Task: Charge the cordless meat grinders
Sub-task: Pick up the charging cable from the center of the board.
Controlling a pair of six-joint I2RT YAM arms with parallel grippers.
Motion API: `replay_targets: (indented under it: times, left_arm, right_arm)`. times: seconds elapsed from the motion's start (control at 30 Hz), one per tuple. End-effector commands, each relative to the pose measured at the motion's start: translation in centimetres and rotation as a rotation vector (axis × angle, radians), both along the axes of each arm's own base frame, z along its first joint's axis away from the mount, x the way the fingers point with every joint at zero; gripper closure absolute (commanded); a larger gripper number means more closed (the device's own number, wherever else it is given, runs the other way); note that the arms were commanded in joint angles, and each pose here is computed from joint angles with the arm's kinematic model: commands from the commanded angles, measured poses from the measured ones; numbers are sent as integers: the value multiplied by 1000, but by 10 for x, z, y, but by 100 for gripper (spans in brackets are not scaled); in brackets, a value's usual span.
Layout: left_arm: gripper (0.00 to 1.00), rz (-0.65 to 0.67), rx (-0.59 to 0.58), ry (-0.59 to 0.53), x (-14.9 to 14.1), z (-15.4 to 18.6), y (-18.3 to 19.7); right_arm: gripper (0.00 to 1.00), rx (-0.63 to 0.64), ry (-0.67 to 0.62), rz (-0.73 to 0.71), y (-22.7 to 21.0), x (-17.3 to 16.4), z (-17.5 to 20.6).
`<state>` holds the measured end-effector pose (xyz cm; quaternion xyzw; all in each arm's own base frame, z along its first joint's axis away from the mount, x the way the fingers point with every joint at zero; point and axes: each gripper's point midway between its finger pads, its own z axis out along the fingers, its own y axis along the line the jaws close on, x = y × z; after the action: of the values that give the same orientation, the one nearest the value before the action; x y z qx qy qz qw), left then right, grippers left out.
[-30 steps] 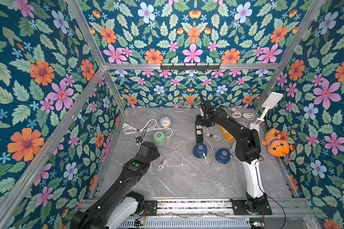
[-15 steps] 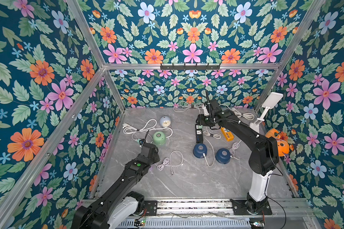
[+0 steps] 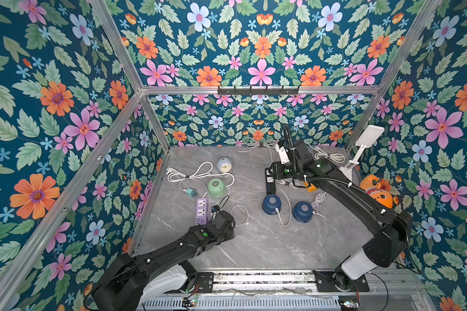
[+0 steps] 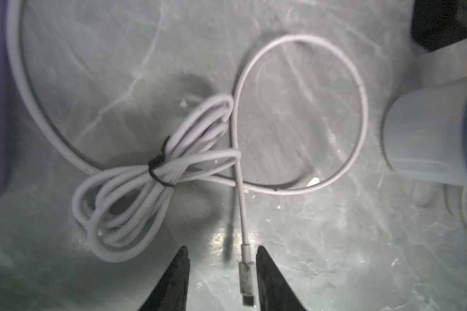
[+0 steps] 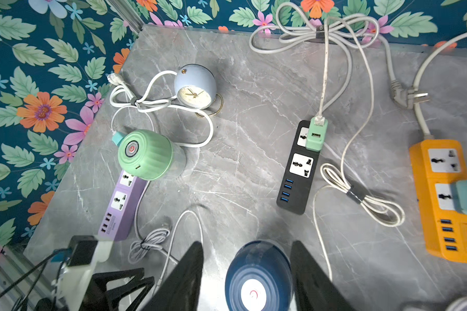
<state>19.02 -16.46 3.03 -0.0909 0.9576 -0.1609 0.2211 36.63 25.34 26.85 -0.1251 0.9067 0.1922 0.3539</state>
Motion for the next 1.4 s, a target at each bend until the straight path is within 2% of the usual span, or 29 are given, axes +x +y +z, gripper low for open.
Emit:
replay_targets:
  times: [0.0,0.27,0.6,0.7,0.87,0.93,1.07,1.2,1.37]
  left_arm:
    - [60,20,-59,-4,6,-1,-13]
    - [66,4,-82,5,8,-7,-26]
    - [70,-7,-34,42,-9,-17,-21]
    - [74,-11,-34,42,-11,-18,-22]
    - [88,-19,-26,23,-9,-12,-23]
    - [94,-38,-28,-3,-7,-2,-24]
    - [98,-138,-36,-95,1,34,-34]
    - [98,-340,-26,-212,7,82,-54]
    - [97,-656,-80,-322,-1,147,-95]
  right_arm:
    - [46,-19,-5,12,-3,-11,-3]
    - [46,-13,13,3,-11,-24,-17]
    - [47,7,6,2,-11,-26,-16]
    - [47,17,5,3,-10,-26,-15]
    - [47,27,7,10,-10,-30,-13]
    - [47,41,3,27,-9,-34,-8]
    - [46,109,14,102,2,-48,4]
    - [35,243,72,317,32,-77,16]
    - [32,313,66,523,44,-104,34]
